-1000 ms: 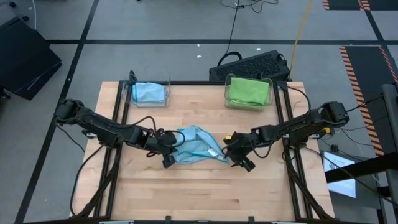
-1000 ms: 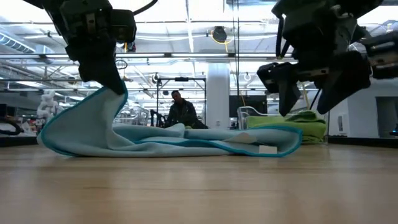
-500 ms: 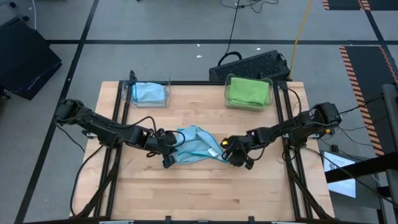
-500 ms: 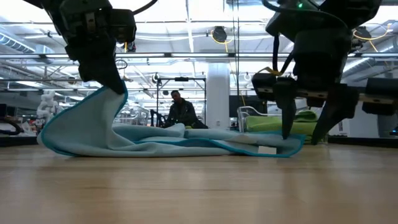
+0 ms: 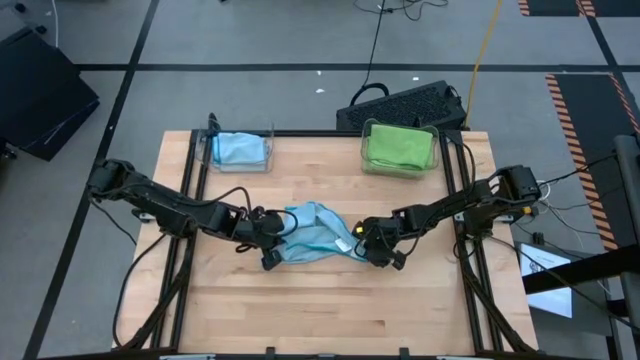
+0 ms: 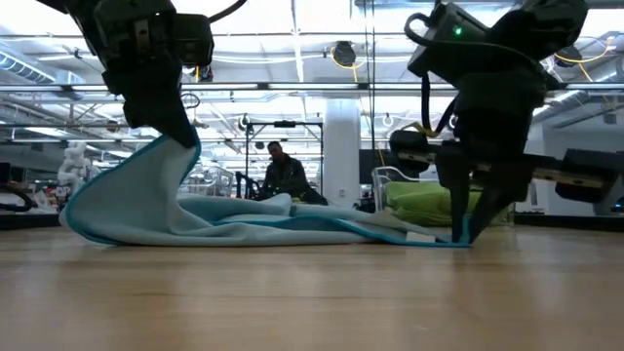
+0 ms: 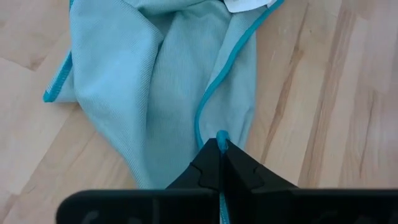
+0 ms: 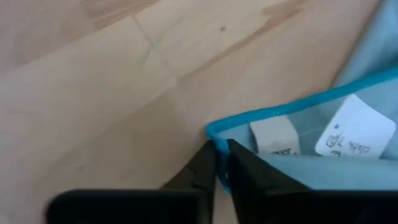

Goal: Sort microfiber towel by color & place in baskets
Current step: Fold the blue towel

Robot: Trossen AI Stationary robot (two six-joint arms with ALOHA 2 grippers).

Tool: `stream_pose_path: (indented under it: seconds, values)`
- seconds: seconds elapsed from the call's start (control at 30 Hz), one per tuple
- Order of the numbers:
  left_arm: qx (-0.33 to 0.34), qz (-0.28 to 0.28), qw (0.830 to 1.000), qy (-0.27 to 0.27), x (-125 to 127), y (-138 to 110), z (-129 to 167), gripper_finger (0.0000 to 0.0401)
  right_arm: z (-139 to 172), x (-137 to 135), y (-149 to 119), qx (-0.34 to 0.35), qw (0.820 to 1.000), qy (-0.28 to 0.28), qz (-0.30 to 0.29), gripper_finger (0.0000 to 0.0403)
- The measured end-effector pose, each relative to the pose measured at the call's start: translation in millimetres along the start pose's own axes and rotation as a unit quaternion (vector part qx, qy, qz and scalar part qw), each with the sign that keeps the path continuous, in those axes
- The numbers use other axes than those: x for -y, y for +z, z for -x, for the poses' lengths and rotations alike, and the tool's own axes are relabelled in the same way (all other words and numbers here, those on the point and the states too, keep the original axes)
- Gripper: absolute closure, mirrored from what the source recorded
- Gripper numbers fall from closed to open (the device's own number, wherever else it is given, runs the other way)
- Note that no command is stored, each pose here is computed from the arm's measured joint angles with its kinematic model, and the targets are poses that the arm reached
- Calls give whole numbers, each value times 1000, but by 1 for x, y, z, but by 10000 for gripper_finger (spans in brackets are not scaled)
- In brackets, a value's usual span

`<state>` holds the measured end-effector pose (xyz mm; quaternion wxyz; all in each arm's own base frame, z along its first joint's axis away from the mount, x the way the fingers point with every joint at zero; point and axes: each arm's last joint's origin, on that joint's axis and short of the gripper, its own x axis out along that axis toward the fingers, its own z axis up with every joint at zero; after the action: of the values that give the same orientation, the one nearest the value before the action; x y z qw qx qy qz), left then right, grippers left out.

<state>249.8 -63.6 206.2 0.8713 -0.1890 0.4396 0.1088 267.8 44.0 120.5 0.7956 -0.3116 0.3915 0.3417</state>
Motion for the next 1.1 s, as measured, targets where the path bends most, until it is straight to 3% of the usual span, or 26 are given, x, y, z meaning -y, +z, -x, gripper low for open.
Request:
stream_pose_path:
  seconds: [0.2,0.33,0.5,0.6,0.7,0.93,1.0,1.1]
  values:
    - [0,4,1000,-29,5,6,6,397,31,1,8,8,989,-43,-138,399]
    - [12,-12,998,-54,12,19,19,393,74,0,16,58,958,-85,-268,400]
    - [72,-27,994,-83,21,51,46,397,125,-4,28,183,882,-110,-419,401]
    - [132,-31,987,-89,25,77,67,394,150,-3,33,262,838,-123,-462,401]
    - [184,-65,978,-68,25,98,88,393,172,2,33,331,785,-175,-494,401]
    - [267,-110,955,65,1,143,135,390,225,15,21,449,648,-354,-503,401]
    - [289,-120,945,94,-9,155,146,392,236,18,16,468,615,-390,-501,401]
    - [314,-123,933,126,-24,170,162,397,248,22,9,488,584,-423,-492,401]
